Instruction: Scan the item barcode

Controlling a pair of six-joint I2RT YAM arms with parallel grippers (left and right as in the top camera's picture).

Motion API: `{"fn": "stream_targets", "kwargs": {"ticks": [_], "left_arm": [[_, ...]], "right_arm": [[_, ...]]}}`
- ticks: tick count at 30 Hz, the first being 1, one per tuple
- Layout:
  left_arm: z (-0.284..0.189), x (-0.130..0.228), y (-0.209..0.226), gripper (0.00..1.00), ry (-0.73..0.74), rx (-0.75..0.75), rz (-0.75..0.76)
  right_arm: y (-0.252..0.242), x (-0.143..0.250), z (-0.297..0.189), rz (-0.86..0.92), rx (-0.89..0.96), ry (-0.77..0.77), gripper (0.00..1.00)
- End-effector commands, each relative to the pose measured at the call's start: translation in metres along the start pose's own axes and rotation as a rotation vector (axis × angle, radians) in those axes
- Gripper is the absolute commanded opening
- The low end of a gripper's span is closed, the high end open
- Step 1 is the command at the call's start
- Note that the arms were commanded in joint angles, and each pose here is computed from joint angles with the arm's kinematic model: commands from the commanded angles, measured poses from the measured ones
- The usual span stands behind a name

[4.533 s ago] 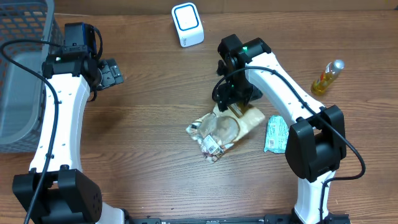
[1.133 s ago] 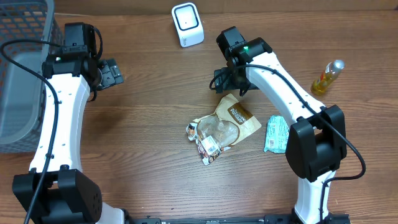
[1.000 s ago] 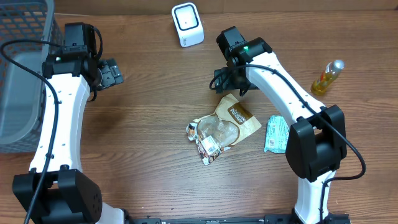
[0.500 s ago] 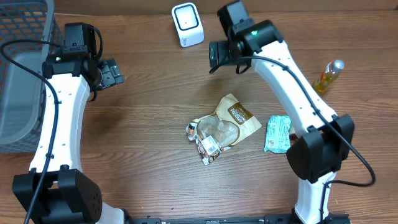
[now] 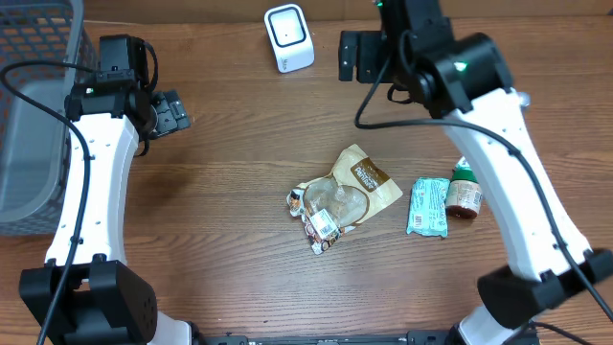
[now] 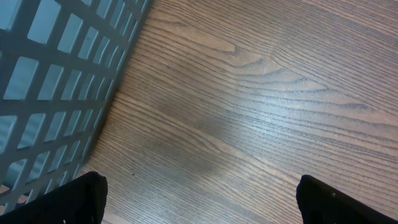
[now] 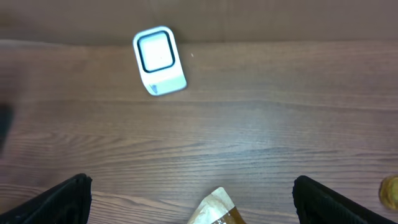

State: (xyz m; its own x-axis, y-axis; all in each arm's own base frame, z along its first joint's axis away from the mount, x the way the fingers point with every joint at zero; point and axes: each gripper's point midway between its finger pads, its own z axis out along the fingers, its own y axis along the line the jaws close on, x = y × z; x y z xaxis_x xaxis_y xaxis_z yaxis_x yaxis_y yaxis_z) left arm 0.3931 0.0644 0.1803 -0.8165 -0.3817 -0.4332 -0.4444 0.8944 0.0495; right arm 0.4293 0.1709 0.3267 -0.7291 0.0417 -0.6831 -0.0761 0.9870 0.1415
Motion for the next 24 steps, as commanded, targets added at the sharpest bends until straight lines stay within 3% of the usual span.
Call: {"fn": "stream_targets", "kwargs": {"ticks": [1, 11, 24], "left_arm": [[0.002, 0.000, 0.000, 0.99, 0.001, -0.010, 0.008], [0.002, 0.000, 0.000, 1.00, 0.002, -0.010, 0.008], [0.002, 0.000, 0.000, 1.00, 0.001, -0.010, 0.008]], "right_arm": [[-0.002, -0.021, -0.046, 0.021, -0.025, -0.110, 1.00], [-0.025, -0.040, -0.130, 0.072, -0.055, -0.279, 1.00], [-0.126, -0.047, -0.257, 0.253, 0.104, -0.573, 1.00]]}}
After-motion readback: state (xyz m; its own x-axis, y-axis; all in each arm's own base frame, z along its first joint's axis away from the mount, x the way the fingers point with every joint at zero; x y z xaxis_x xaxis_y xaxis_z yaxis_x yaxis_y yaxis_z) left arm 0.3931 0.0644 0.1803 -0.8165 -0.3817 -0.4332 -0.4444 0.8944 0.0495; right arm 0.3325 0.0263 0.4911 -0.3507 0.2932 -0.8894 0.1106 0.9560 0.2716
